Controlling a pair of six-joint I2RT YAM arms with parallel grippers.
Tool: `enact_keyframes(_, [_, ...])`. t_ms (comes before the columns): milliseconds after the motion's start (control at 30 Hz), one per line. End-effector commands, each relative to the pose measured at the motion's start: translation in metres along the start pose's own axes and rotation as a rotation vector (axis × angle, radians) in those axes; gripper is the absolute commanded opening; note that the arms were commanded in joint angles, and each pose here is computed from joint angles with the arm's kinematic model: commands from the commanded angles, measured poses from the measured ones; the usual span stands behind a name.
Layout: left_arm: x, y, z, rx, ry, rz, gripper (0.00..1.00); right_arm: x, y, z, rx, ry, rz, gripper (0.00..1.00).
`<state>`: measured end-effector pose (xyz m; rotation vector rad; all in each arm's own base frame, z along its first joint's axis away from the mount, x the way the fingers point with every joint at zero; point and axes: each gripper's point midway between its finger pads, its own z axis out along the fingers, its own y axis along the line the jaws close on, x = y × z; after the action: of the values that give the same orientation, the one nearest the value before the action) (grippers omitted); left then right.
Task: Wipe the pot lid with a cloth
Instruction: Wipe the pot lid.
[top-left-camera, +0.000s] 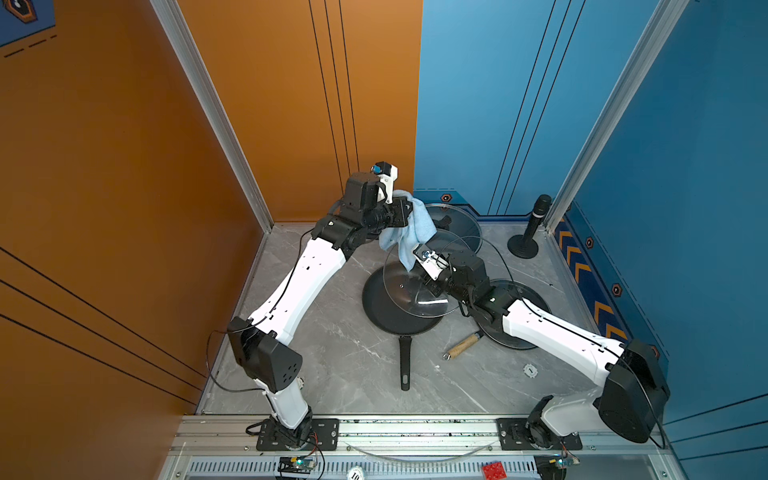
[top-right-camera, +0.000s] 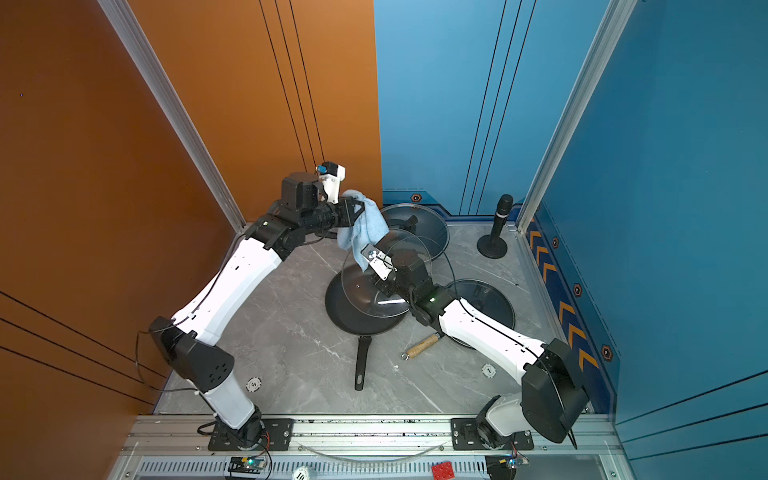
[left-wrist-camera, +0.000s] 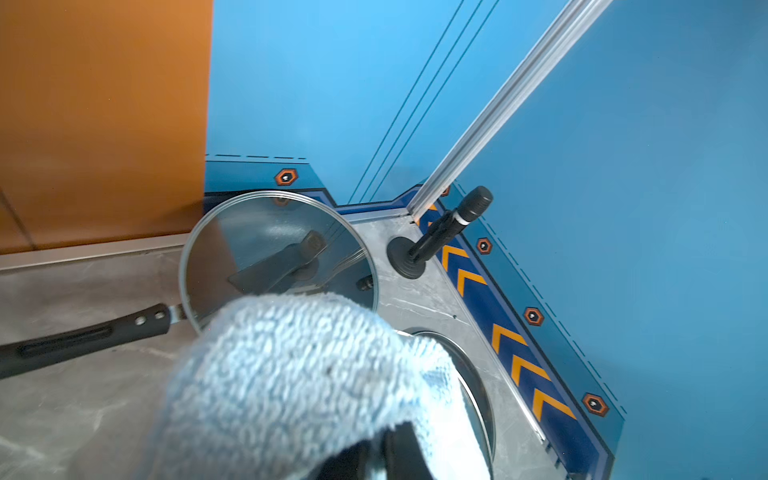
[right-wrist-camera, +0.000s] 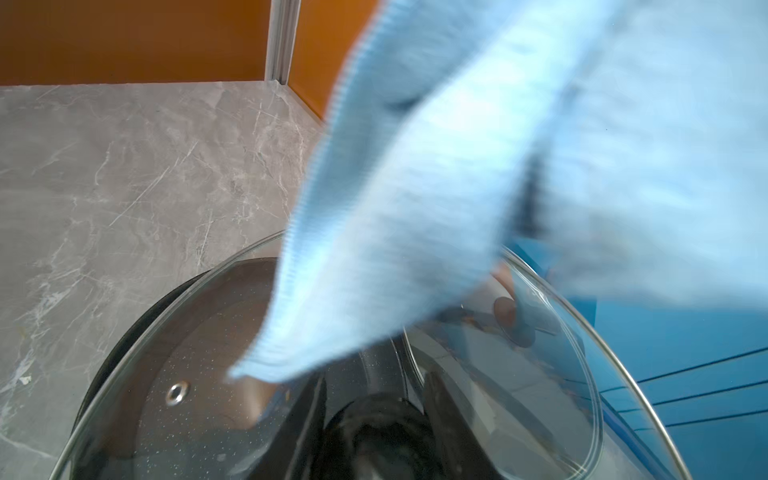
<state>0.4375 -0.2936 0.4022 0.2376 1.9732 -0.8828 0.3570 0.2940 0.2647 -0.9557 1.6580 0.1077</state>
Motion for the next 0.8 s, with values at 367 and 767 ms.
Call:
enact_keyframes(367, [0.100,-0.015,0.037,0.060,0.268,-0.004,0.00,-0.039,-0.032,-0.033,0.212,-0.135,-0.025,0.00])
enact_keyframes(767, [0.112,0.076,-0.009,-0.202,0.262,-0.055,0.00,-0.045,-0.075,-0.047,0.327,-0.200,0.105,0.00])
